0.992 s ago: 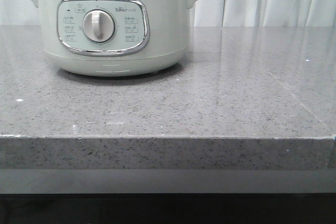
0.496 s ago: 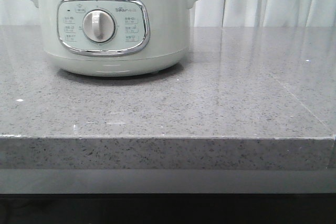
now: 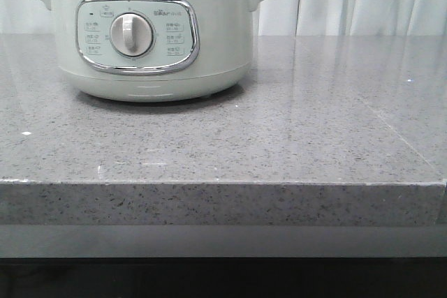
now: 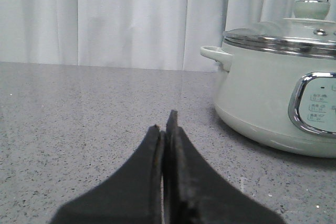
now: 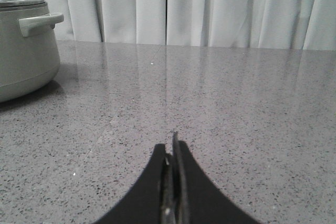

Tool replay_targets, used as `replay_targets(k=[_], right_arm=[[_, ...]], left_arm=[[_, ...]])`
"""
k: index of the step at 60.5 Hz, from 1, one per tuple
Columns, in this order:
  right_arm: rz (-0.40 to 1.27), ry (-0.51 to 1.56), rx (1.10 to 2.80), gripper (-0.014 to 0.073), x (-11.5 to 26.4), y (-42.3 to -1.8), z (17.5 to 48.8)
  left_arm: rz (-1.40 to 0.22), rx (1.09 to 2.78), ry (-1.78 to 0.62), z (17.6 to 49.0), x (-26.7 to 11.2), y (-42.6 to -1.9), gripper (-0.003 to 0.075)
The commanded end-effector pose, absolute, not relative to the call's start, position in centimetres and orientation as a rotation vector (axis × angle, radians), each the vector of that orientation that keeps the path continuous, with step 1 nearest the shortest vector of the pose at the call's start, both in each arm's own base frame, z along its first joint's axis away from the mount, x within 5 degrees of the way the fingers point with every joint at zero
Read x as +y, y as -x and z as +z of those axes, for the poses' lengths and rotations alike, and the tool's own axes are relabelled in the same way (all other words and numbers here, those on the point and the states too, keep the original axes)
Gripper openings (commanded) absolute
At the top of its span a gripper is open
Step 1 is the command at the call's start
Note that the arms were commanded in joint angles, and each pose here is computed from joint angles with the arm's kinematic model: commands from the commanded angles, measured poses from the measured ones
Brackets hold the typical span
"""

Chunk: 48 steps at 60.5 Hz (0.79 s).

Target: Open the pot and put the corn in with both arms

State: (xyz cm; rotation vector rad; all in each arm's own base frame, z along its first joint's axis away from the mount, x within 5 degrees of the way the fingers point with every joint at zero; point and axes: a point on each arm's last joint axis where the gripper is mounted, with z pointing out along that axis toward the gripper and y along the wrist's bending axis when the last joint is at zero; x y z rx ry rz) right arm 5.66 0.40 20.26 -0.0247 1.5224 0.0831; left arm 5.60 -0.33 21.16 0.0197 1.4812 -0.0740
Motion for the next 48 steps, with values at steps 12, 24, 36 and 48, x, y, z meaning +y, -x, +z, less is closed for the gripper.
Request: replay_targets(k=[12, 24, 36, 48], right_arm=[[0.086, -0.01, 1.371, -0.0067, 0.18, -5.31, 21.54], [0.122, -0.097, 1.334, -0.0067, -0.03, -5.25, 21.84], [0.108, -0.107, 1.34, -0.0067, -0.11, -5.26, 21.79], [0.107, -0.107, 1.341, -0.0067, -0.11, -5.27, 21.77]], left_arm=[[-0.08, 1.387, -0.007, 21.81, -0.27, -5.37, -0.002], [-0.08, 1.387, -0.007, 21.81, -0.27, -5.37, -0.002], [-0.08, 1.387, -0.007, 21.81, -0.27, -5.37, -0.002], [-0.08, 1.387, -0.007, 21.81, -0.27, -5.37, -0.002]])
